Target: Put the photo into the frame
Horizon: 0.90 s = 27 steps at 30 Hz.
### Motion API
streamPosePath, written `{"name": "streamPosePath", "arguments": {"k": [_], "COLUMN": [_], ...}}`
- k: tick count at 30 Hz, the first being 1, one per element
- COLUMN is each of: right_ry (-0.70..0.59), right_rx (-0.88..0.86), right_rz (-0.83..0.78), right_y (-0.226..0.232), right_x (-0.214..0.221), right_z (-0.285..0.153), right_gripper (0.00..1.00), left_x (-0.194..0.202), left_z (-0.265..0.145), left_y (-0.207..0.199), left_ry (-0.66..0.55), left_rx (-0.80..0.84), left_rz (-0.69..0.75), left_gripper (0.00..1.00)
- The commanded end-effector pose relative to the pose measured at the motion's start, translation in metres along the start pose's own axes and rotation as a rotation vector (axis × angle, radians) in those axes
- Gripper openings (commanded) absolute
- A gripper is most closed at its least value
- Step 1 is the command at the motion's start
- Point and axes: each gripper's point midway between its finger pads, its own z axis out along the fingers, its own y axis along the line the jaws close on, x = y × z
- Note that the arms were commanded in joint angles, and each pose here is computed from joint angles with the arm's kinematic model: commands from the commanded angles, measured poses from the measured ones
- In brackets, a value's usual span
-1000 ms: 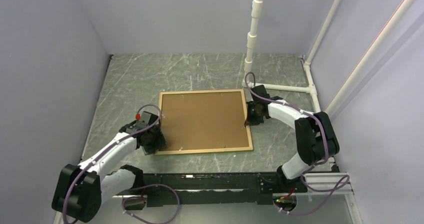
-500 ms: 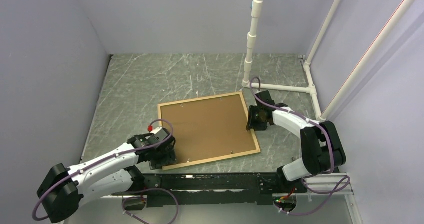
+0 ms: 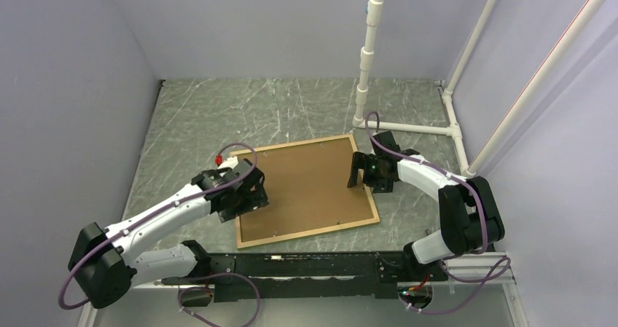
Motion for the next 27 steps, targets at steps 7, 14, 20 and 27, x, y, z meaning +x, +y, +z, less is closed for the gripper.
{"name": "streamPosePath", "arguments": {"k": [7, 14, 20, 27], "right_ry": [0.044, 0.066, 0.101, 0.125], "right_rx": [-0.073, -0.072, -0.073, -0.074], "right_rz": [-0.012, -0.029, -0.038, -0.048], "right_y": [0.011, 0.010, 0.008, 0.007], "right_x": [0.005, 0.005, 0.012, 0.015], "right_z": [0.001, 0.005, 0.011, 0.014], "right_gripper": [1.00, 1.00, 1.00, 1.00], "left_x": [-0.063, -0.082, -0.096, -0.105], "left_z": [0.024, 0.056, 0.085, 0.102], "left_y": [-0.002, 0.014, 0.012, 0.009], "left_ry": [-0.074, -0.045, -0.024, -0.007], "left_rx": [-0.008, -0.068, -0.074, -0.095], "left_rz": [-0.026, -0.061, -0.075, -0.076], "left_gripper": [0.99, 0.95, 0.88, 0.74]}}
